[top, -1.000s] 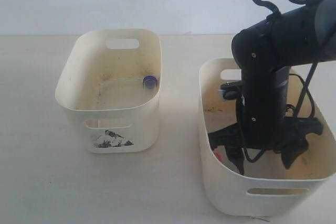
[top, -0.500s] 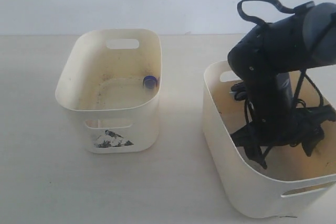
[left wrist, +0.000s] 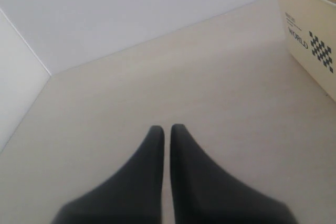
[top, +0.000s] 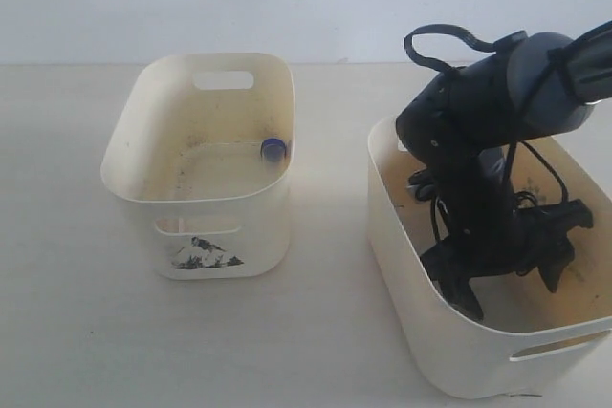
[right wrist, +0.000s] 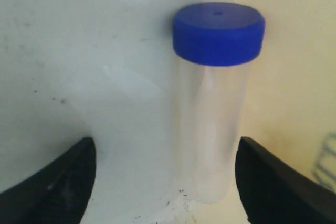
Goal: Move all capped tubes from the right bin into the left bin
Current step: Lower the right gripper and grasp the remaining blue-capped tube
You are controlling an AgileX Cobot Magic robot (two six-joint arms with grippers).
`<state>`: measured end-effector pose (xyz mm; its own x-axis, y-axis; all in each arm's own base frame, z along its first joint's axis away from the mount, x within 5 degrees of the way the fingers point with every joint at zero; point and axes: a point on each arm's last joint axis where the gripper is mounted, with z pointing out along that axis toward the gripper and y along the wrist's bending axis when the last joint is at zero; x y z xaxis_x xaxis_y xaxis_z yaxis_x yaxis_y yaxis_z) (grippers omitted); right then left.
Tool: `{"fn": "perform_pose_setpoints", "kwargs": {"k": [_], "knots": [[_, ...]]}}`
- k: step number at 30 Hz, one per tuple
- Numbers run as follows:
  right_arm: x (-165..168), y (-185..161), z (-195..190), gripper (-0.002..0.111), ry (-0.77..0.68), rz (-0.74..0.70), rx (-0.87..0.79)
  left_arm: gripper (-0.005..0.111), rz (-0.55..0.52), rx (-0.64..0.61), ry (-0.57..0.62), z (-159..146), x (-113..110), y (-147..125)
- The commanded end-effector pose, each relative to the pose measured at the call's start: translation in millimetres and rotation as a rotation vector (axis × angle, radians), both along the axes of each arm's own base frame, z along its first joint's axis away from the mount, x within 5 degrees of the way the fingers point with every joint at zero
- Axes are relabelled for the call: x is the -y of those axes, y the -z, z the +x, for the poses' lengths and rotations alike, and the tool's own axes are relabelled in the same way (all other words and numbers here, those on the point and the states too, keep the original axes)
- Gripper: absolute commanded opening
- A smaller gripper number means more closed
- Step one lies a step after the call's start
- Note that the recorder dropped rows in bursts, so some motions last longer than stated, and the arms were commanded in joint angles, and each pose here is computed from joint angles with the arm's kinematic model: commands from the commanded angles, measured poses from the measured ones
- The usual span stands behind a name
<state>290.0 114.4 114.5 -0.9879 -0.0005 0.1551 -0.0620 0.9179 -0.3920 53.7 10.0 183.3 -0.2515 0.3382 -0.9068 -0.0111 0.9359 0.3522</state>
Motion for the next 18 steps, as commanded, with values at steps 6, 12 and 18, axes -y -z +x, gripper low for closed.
{"fn": "perform_pose_setpoints", "kwargs": {"k": [6,12,18], "knots": [[-6.9,34.8,1.3,0.071,-0.059,0.104,-0.008,0.004,-0.012,0.006,0.003,0.0,0.4,-1.3],[-12.5,36.1,-0.9,0.071,-0.127,0.181,-0.055,0.004,-0.012,0.006,0.003,0.0,0.4,-1.3],[-11.7,32.9,-3.4,0.071,-0.147,0.178,-0.088,0.004,-0.012,0.006,0.003,0.0,0.4,-1.3]]}}
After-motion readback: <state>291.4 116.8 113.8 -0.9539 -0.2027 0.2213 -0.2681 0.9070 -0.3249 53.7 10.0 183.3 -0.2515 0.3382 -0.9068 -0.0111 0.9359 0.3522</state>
